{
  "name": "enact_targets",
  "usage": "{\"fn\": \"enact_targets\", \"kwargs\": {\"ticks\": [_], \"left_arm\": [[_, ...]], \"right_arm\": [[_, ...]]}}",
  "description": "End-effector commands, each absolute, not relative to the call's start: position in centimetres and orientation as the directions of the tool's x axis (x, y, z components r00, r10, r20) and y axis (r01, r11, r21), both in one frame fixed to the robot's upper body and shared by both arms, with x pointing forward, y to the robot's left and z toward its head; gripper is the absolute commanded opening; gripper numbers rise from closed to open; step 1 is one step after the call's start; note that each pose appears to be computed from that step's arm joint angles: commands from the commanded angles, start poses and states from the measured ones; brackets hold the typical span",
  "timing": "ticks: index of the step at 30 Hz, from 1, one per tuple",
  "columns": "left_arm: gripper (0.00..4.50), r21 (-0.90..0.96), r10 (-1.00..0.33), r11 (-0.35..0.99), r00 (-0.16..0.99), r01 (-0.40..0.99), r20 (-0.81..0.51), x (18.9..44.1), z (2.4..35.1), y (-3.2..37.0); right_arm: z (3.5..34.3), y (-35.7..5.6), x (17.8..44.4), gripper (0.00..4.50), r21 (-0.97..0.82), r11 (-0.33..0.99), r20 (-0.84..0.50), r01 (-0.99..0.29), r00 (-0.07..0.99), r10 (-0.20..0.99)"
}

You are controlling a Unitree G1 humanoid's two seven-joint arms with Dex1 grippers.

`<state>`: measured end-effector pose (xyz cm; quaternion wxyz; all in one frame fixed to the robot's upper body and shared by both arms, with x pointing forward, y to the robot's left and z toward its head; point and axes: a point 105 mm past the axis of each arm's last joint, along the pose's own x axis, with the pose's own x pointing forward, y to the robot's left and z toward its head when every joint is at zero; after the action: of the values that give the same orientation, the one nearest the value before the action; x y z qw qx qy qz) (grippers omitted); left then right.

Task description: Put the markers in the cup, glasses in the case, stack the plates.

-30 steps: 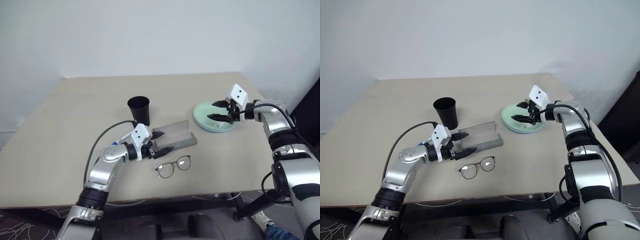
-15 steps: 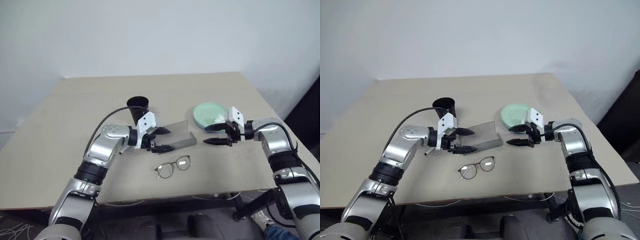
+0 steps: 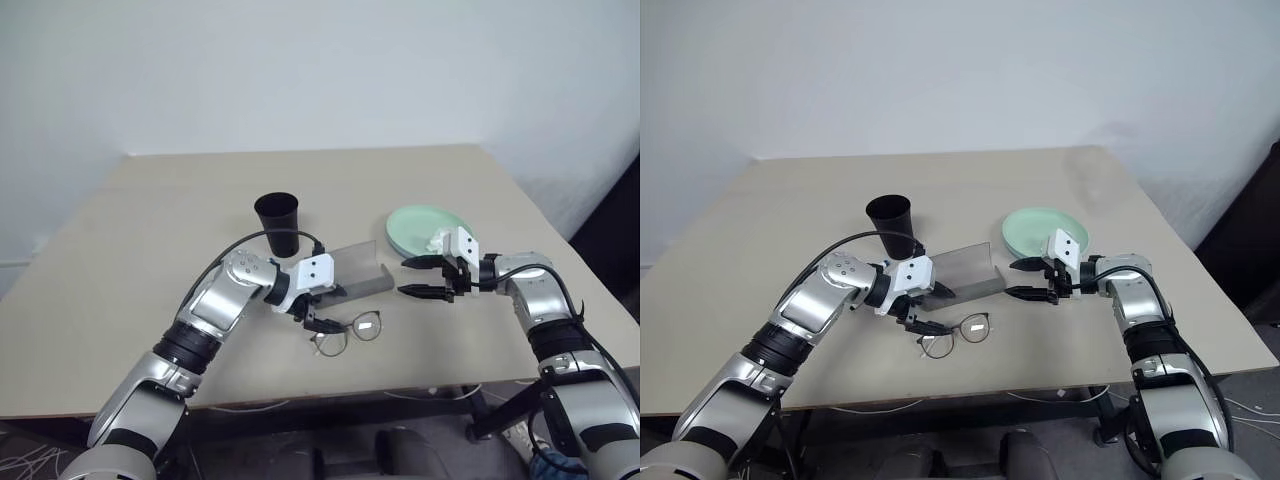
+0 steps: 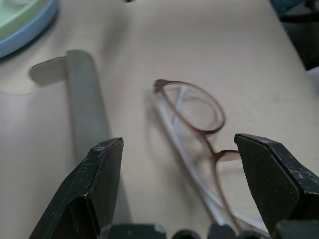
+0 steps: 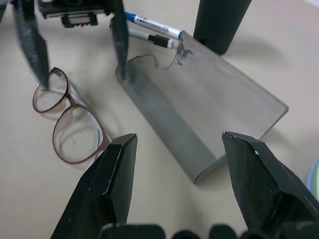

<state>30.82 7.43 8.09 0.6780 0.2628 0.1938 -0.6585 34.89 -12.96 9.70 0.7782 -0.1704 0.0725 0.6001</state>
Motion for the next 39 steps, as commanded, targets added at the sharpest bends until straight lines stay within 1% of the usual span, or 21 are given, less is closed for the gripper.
{"fn": "enact_targets", "kwargs": {"ticks": [1, 5, 7, 15, 22, 23, 24, 26, 29, 31, 39], "left_arm": [[3.81, 0.120, -0.790, -0.026, 0.053, 0.992, -0.610, 31.0, 9.3, 6.8], [3.81, 0.124, -0.735, -0.011, 0.075, 0.992, -0.673, 31.4, 8.1, 7.2], [3.81, 0.120, -0.724, 0.011, 0.091, 0.993, -0.684, 31.7, 7.8, 7.1], [3.81, 0.046, -0.745, 0.042, 0.062, 0.998, -0.664, 31.1, 7.4, 6.2], [3.81, 0.005, -0.755, 0.074, 0.059, 0.997, -0.653, 30.9, 7.2, 6.0], [3.43, 0.006, -0.754, 0.075, 0.061, 0.997, -0.654, 30.9, 7.2, 6.0], [3.27, 0.005, -0.754, 0.076, 0.061, 0.997, -0.655, 30.9, 7.2, 6.0], [2.62, 0.009, -0.751, 0.077, 0.064, 0.997, -0.657, 30.8, 7.1, 6.1], [1.47, 0.028, -0.739, 0.071, 0.071, 0.997, -0.670, 30.9, 7.0, 6.3], [0.81, 0.036, -0.734, 0.065, 0.072, 0.997, -0.675, 30.9, 7.0, 6.4], [0.81, 0.045, -0.755, 0.046, 0.064, 0.998, -0.653, 31.0, 7.9, 6.2]], "right_arm": [[11.2, -12.5, 35.2, 2.94, -0.240, 0.224, -0.271, -0.944, 0.287, 0.919], [11.3, -12.3, 35.4, 2.94, -0.254, 0.239, -0.259, -0.937, 0.304, 0.917], [11.3, -12.3, 35.4, 2.94, -0.258, 0.245, -0.254, -0.934, 0.311, 0.916], [11.2, -12.2, 35.4, 2.94, -0.267, 0.257, -0.247, -0.929, 0.324, 0.913], [11.1, -12.4, 35.4, 2.94, -0.273, 0.263, -0.255, -0.926, 0.333, 0.908], [11.1, -12.4, 35.4, 3.00, -0.273, 0.264, -0.255, -0.925, 0.334, 0.907], [11.1, -12.4, 35.4, 3.00, -0.274, 0.265, -0.255, -0.925, 0.335, 0.907], [11.1, -12.4, 35.4, 3.00, -0.276, 0.266, -0.256, -0.924, 0.337, 0.906], [11.1, -12.4, 35.5, 3.00, -0.279, 0.266, -0.256, -0.923, 0.339, 0.905], [11.1, -12.4, 35.5, 3.00, -0.280, 0.267, -0.256, -0.922, 0.340, 0.905], [11.0, -12.4, 35.7, 3.00, -0.287, 0.279, -0.258, -0.916, 0.354, 0.899]]}}
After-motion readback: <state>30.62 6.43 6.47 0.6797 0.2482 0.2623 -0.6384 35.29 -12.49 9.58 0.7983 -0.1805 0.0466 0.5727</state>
